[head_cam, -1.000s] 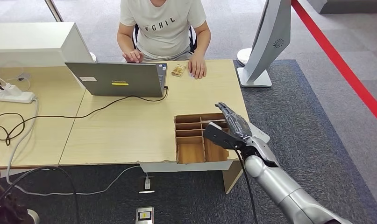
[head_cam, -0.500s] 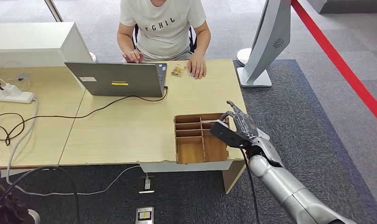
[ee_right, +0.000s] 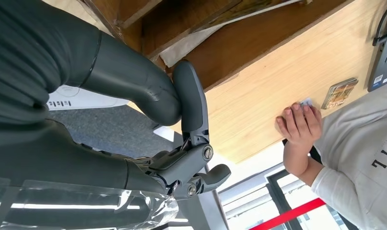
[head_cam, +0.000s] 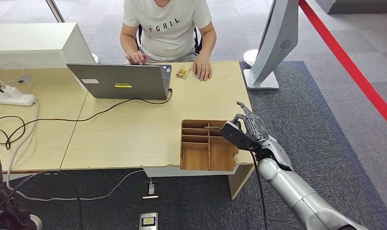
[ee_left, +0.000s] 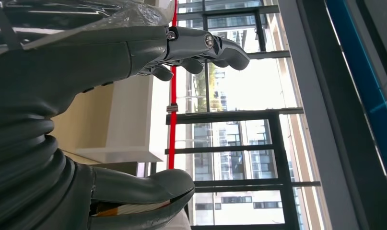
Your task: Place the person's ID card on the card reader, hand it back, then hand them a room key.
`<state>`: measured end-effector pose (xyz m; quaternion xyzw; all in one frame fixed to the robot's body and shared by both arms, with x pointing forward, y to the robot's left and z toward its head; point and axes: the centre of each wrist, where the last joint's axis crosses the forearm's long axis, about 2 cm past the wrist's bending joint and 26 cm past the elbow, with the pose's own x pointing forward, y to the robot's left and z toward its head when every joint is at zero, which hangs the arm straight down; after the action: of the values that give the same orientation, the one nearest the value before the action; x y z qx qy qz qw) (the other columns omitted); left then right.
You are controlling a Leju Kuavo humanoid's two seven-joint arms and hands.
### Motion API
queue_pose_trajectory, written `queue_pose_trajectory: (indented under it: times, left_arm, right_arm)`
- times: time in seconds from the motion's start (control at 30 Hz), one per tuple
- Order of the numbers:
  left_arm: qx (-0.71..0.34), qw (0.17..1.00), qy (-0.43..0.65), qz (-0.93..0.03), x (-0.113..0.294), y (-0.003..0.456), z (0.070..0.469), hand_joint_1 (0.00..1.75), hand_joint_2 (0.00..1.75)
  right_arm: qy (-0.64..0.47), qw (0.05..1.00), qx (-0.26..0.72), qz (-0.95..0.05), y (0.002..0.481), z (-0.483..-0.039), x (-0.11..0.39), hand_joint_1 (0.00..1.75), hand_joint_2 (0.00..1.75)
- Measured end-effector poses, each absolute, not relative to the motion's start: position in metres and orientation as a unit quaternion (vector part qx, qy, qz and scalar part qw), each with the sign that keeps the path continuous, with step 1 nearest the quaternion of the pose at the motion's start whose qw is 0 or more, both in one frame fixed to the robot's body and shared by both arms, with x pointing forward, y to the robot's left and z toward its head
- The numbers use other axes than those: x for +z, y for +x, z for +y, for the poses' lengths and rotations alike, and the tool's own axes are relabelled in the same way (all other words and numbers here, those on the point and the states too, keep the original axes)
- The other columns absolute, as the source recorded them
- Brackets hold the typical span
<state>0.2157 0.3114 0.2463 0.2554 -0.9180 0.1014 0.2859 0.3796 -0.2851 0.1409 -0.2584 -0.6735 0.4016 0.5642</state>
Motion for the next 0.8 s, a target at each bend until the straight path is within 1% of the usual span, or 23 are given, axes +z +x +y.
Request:
queue_pose_trajectory:
  times: [0.2,0.27,0.3,0.33,0.4,0.43,0.8]
  left_arm:
    - [0.102,0.286,0.256,-0.918,0.2461,0.2157,0.3108,0.00,1.75]
    - [0.102,0.286,0.256,-0.918,0.2461,0.2157,0.3106,0.00,1.75]
    - [0.102,0.286,0.256,-0.918,0.2460,0.2157,0.3105,0.00,1.75]
    - [0.103,0.286,0.256,-0.918,0.2460,0.2157,0.3105,0.00,1.75]
    - [0.103,0.286,0.256,-0.918,0.2459,0.2157,0.3104,0.00,1.75]
    - [0.103,0.286,0.256,-0.917,0.2459,0.2157,0.3104,0.00,1.75]
    - [0.105,0.286,0.255,-0.917,0.2461,0.2159,0.3097,0.00,1.75]
  right_arm:
    - [-0.259,0.563,0.401,-0.675,0.3814,-0.2850,0.1405,1.75,1.75]
    - [-0.260,0.561,0.399,-0.677,0.3827,-0.2847,0.1413,1.52,1.75]
    - [-0.261,0.561,0.399,-0.677,0.3833,-0.2845,0.1417,1.27,1.75]
    - [-0.261,0.560,0.398,-0.678,0.3838,-0.2843,0.1420,0.83,1.75]
    - [-0.262,0.560,0.397,-0.678,0.3845,-0.2840,0.1422,0.19,1.75]
    - [-0.263,0.561,0.396,-0.678,0.3848,-0.2839,0.1422,0.00,1.75]
    - [-0.293,0.556,0.366,-0.687,0.3896,-0.2911,0.1504,0.00,1.75]
